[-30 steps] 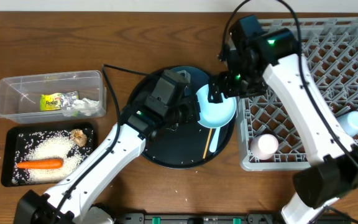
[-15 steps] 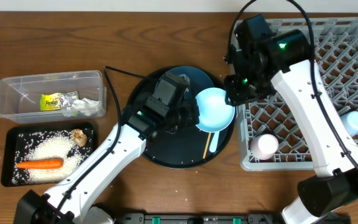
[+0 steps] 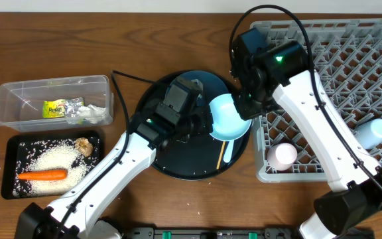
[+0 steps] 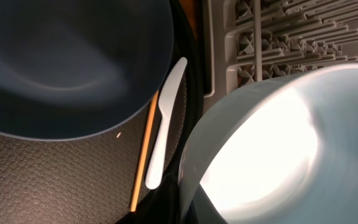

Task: Sort waste into correct bins and load items into the dishwasher rack

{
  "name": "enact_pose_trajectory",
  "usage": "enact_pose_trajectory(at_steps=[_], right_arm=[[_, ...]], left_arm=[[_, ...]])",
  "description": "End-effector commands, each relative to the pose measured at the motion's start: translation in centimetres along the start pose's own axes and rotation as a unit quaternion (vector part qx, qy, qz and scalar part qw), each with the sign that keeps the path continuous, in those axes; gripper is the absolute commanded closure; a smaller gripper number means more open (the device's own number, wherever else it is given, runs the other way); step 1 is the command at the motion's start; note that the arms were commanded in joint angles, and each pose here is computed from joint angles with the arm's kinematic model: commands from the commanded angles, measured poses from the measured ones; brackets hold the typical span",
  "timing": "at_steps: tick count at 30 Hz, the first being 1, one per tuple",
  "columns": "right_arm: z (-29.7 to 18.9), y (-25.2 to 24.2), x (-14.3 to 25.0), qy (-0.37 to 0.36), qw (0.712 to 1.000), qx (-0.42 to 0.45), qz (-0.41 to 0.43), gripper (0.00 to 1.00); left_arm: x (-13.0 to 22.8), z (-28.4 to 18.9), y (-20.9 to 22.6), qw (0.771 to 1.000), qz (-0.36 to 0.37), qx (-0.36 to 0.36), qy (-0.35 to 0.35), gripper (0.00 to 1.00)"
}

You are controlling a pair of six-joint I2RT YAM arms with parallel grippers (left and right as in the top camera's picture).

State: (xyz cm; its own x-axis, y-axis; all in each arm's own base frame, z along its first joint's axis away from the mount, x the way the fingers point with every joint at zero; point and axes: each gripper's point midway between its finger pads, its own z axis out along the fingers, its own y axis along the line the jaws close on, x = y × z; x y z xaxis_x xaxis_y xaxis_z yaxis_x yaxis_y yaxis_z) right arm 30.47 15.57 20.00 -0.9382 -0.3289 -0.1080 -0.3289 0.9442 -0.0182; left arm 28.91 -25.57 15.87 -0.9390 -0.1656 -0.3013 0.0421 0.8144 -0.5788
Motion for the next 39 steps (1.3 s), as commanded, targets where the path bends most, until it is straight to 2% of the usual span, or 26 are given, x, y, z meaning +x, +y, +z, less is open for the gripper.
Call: enact_pose_trajectory(at_steps=[1,9,14,19,23,30,35,36,38,39], right_arm=[[-0.2,-0.6,0.0,-0.006,1.0,0.021,0.004,0.99],[-0.2,-0.6,0.0,-0.006,1.0,0.021,0.021,0.99],[-0.2,-0.5,-0.1,-0.01,0.999,0.018,0.026,0.99],[-0.2,-0.2,-0.2,-0.01,1.0,0.009,0.026,0.99],[-0.2,-0.1,-0.4,-0.016,0.999,0.007,0.029,0.99],[-0.2,-0.1,-0.5,-0.017,0.999,0.007,0.033,0.99],[-0.6,-0.1,-0.9,-0.026,0.999,0.005,0.033,0.99],[-0.7,-0.1,-0.9,-0.028,0.999,0.005,0.033,0.97],[-0.8,0.0,-1.0,-0.029,0.999,0.003,0.033,0.86],[-0.8,0.0,-1.0,-0.029,0.999,0.003,0.033,0.71]], left_arm=[[-0.2,-0.7,-0.8,1.0,0.01,0.012,-0.005,0.94],[-0.6,-1.2,-1.3,1.0,0.014,0.022,-0.016,0.94],[-1.3,-3.8,-4.6,0.994,0.036,0.094,-0.039,0.9],[-1.5,-6.1,-5.9,0.99,0.047,0.12,-0.061,0.9],[-0.9,-6.7,-6.5,0.988,0.052,0.138,-0.051,0.9],[-0.4,-6.2,-5.9,0.99,0.058,0.125,-0.038,0.91],[-0.2,-5.3,-4.3,0.995,0.046,0.088,-0.031,0.91],[-0.2,-5.1,-4.2,0.995,0.046,0.087,-0.029,0.91],[-0.2,-5.1,-4.2,0.995,0.046,0.087,-0.029,0.91],[-0.2,-5.1,-4.2,0.995,0.046,0.087,-0.029,0.9]])
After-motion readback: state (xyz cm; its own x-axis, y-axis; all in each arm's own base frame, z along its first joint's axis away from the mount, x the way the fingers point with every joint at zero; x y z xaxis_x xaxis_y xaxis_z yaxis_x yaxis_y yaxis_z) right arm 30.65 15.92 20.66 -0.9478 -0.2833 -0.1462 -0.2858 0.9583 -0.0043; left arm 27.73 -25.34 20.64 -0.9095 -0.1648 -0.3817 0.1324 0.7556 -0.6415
